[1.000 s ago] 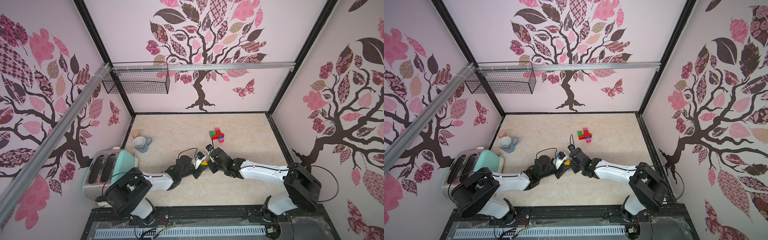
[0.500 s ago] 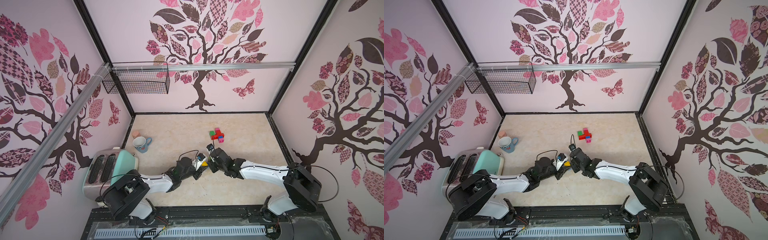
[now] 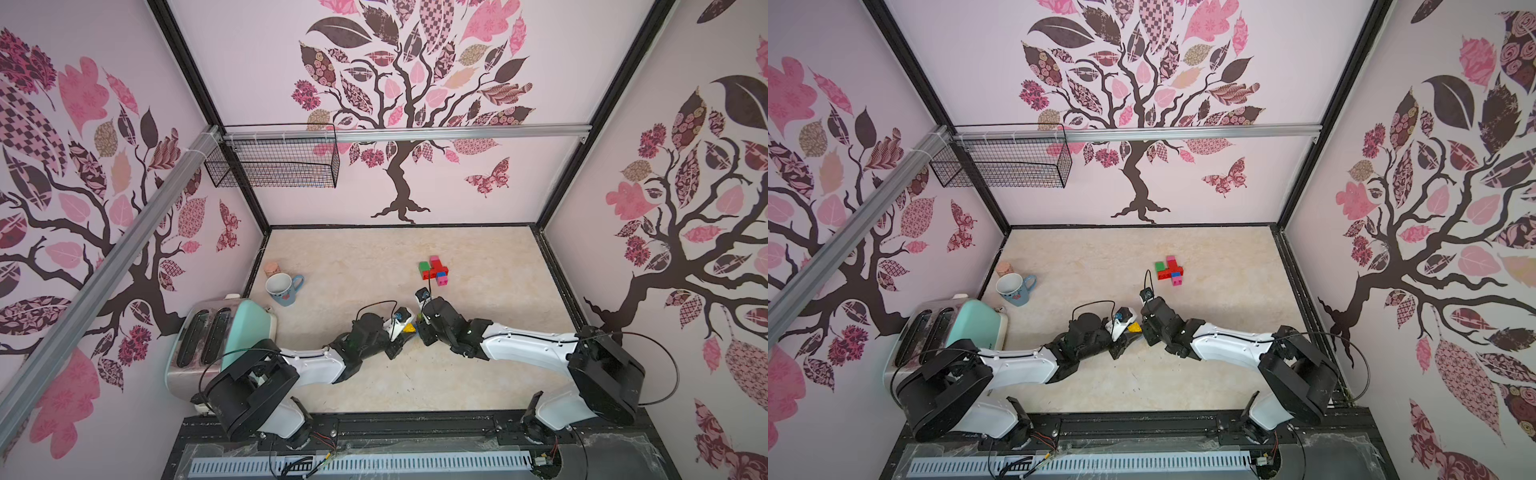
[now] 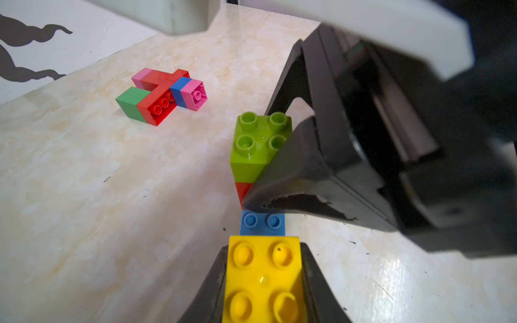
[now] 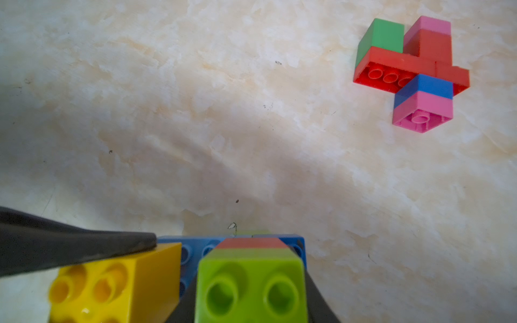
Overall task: Assemble the number 4 with lego
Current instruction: Assemble the lego brick with the lego brick.
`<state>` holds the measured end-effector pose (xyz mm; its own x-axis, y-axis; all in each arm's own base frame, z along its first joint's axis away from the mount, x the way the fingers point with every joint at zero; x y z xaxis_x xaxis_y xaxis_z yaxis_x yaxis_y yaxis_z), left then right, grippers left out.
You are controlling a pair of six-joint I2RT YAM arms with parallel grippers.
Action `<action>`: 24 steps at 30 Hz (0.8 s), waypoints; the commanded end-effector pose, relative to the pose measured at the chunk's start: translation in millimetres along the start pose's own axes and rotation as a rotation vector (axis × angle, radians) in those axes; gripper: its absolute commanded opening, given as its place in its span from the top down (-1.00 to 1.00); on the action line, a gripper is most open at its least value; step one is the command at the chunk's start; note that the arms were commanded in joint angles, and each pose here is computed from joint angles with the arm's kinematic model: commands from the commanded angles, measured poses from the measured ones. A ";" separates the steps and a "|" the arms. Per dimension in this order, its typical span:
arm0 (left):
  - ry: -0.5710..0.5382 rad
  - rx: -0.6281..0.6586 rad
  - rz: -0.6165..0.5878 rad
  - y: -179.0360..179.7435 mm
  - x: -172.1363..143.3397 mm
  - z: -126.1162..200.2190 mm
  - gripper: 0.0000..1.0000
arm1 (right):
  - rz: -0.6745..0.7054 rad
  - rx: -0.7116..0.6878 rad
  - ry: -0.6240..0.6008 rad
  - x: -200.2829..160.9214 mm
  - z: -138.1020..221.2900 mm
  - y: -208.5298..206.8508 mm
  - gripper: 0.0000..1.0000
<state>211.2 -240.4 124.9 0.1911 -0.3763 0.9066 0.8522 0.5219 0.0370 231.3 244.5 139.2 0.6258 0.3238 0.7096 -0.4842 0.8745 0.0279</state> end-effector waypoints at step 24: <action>0.237 -0.043 0.042 -3.5 -55.6 -8.4 1.00 | 0.014 -0.013 0.319 -71.1 -13.7 -9.4 1.00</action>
<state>217.4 -243.2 118.8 0.1589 -0.3729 0.9142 0.8639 0.5007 0.0541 231.6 244.2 138.8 0.6283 0.3151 0.7113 -0.4787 0.8773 0.0342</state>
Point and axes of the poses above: each gripper's point midway between its finger pads, its own z axis back along the fingers, its own y axis along the line the jaws close on, x = y × z, the point moved 8 cm from there along z, back along the fingers, and after that the axes turned 1 degree about -z, right-handed, at the moved point
